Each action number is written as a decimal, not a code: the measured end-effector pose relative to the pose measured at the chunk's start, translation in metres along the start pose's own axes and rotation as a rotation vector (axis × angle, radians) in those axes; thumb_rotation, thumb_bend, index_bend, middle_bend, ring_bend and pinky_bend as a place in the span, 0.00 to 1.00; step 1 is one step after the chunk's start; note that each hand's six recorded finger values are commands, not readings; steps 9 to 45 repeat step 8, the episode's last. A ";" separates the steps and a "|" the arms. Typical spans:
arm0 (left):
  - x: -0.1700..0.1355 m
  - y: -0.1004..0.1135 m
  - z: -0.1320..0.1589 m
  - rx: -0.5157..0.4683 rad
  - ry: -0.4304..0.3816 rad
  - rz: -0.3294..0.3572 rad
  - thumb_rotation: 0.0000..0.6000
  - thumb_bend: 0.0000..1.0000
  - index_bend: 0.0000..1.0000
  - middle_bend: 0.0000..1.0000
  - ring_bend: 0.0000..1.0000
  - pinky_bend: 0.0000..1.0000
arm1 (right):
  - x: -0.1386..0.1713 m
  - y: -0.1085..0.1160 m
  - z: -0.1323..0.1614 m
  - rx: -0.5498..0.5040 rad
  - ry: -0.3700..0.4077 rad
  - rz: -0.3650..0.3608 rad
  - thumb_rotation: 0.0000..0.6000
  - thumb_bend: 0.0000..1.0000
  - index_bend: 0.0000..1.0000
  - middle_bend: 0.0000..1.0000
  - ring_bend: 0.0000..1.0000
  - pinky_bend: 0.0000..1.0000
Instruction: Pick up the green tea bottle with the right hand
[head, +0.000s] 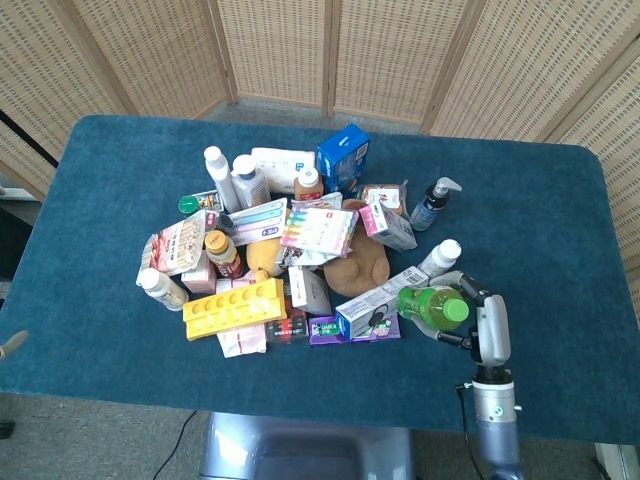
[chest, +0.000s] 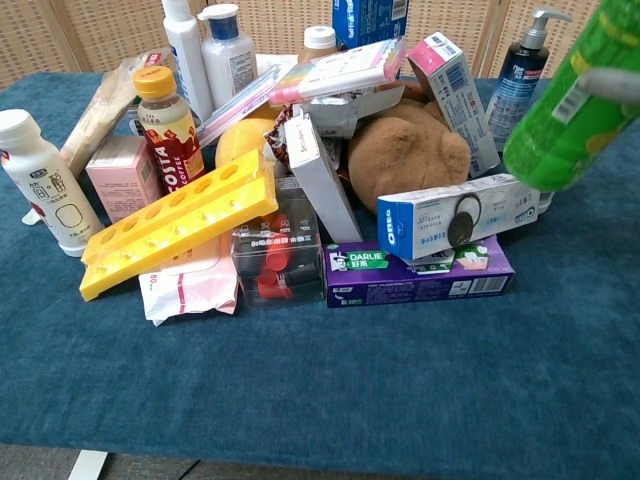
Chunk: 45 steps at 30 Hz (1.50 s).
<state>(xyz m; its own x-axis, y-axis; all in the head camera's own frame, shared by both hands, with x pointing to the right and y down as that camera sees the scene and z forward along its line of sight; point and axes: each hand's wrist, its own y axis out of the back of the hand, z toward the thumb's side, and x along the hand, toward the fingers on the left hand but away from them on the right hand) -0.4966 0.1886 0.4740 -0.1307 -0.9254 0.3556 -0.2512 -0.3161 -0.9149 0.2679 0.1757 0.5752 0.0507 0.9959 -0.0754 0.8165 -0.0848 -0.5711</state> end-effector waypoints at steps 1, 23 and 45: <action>0.000 0.000 0.000 0.000 0.000 0.000 1.00 0.00 0.00 0.00 0.00 0.00 | -0.002 0.001 0.003 0.002 0.005 -0.004 1.00 0.00 0.54 0.98 0.67 0.67; 0.000 -0.002 0.001 0.001 0.000 -0.007 1.00 0.00 0.00 0.00 0.00 0.00 | -0.013 0.008 0.022 0.001 0.036 -0.022 1.00 0.00 0.54 0.98 0.67 0.67; 0.000 -0.002 0.001 0.001 0.000 -0.007 1.00 0.00 0.00 0.00 0.00 0.00 | -0.013 0.008 0.022 0.001 0.036 -0.022 1.00 0.00 0.54 0.98 0.67 0.67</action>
